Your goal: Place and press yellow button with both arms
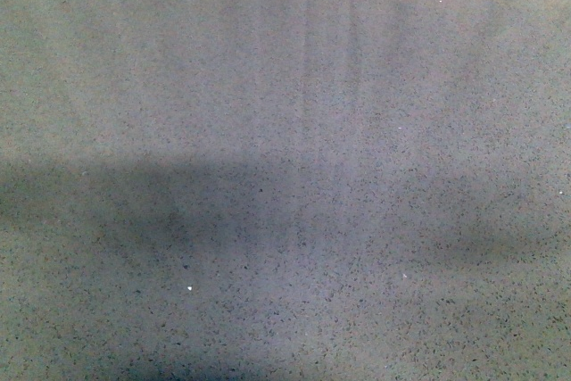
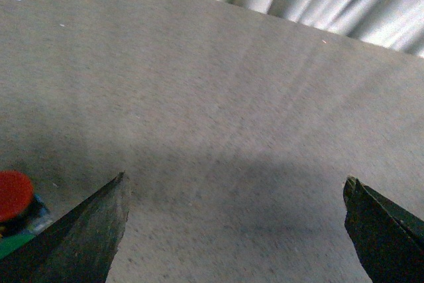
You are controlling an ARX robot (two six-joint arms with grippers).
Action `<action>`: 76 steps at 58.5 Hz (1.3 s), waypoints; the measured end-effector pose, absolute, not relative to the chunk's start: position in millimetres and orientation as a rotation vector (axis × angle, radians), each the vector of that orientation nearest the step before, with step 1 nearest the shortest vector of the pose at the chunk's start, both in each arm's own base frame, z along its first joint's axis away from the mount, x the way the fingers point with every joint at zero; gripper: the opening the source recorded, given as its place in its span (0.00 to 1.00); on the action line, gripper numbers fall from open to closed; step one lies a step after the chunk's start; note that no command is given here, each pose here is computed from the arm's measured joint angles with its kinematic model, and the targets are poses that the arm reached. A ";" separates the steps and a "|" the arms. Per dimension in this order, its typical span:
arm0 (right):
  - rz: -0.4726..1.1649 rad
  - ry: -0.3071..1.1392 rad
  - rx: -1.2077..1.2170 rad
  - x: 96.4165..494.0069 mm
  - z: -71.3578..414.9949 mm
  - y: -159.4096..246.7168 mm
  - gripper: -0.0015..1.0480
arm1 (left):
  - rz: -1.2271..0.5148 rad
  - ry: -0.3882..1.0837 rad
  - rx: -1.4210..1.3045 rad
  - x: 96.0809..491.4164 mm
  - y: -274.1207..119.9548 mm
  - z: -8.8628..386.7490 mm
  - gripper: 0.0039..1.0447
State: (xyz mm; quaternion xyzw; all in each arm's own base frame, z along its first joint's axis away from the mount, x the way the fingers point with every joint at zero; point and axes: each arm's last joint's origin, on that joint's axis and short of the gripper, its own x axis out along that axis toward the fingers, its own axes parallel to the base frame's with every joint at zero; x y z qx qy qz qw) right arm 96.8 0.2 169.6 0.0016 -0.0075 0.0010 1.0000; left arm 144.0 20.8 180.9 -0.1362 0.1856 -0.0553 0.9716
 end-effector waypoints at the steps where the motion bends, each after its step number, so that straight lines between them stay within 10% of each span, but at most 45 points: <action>1: 0.002 -0.015 0.003 96.8 169.5 0.2 0.91 | -0.087 0.371 -0.274 149.1 24.2 181.0 0.91; 39: 0.002 -0.015 0.003 96.8 169.5 0.2 0.91 | 0.520 0.415 -0.352 188.5 137.2 125.3 0.91; 76: 0.002 -0.015 0.003 96.8 169.5 0.2 0.91 | 0.566 0.501 -0.306 214.6 157.8 77.4 0.91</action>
